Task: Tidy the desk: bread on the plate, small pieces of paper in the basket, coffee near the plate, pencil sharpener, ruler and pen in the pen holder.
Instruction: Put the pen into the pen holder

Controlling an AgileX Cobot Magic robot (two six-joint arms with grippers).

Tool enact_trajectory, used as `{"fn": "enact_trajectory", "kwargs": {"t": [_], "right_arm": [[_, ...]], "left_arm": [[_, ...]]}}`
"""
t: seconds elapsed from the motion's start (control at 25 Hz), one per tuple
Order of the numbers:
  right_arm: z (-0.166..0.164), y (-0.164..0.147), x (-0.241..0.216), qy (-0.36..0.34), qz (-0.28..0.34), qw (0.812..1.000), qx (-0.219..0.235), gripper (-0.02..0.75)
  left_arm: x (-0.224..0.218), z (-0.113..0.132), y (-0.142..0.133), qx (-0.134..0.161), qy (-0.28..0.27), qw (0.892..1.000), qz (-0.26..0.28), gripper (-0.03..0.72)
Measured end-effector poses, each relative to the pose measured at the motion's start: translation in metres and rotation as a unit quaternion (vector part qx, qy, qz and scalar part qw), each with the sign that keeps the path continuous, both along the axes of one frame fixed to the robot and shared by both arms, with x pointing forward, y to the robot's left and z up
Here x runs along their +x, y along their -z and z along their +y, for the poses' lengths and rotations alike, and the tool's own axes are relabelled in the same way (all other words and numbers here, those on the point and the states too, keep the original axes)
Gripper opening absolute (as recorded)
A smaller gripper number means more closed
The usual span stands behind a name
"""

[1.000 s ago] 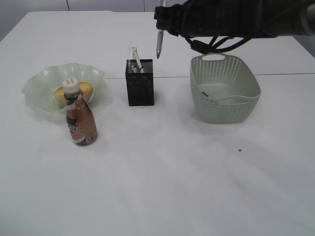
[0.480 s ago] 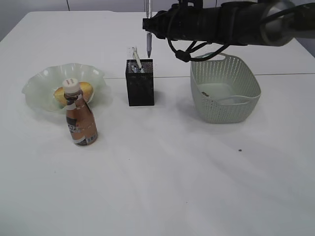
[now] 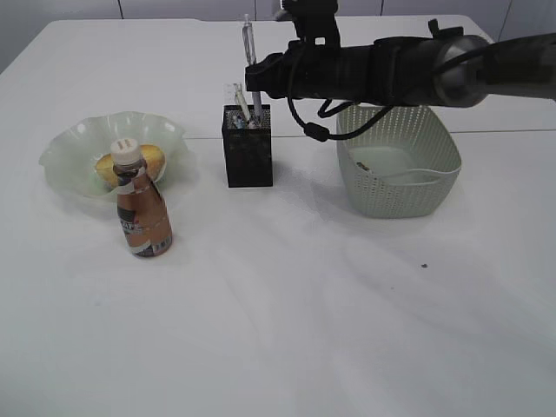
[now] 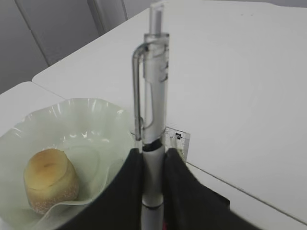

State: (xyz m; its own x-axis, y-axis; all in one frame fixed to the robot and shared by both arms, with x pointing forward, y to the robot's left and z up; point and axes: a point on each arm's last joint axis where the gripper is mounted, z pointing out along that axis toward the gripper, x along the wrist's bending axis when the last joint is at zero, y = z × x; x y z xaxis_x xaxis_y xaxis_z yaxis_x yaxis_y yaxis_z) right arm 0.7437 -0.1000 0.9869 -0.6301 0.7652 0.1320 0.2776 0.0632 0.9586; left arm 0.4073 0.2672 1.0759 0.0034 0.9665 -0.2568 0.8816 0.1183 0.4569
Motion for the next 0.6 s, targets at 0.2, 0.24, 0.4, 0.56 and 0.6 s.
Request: {"fn": "enact_trajectory", "kwargs": {"t": [0.2,0.24,0.4,0.56,0.6], "right_arm": [[0.0,0.001,0.001,-0.006,-0.014,1.0,-0.016,0.057],[0.0,0.001,0.001,-0.006,-0.016,1.0,-0.018,0.057],[0.0,0.0,0.001,-0.008,-0.02,1.0,-0.022,0.057],[0.002,-0.01,0.005,-0.011,-0.041,0.999,-0.016,0.057],[0.003,-0.014,0.006,-0.013,-0.047,0.999,-0.014,0.057]], "left_arm": [[0.0,0.0,0.0,0.0,0.0,1.0,0.0,0.24],[0.0,0.0,0.0,0.0,0.0,1.0,0.0,0.239],[0.0,0.0,0.0,0.0,0.0,1.0,0.0,0.239],[0.0,0.0,0.0,0.0,0.0,1.0,0.0,0.239],[0.0,0.0,0.0,0.0,0.0,1.0,0.0,0.239]]}}
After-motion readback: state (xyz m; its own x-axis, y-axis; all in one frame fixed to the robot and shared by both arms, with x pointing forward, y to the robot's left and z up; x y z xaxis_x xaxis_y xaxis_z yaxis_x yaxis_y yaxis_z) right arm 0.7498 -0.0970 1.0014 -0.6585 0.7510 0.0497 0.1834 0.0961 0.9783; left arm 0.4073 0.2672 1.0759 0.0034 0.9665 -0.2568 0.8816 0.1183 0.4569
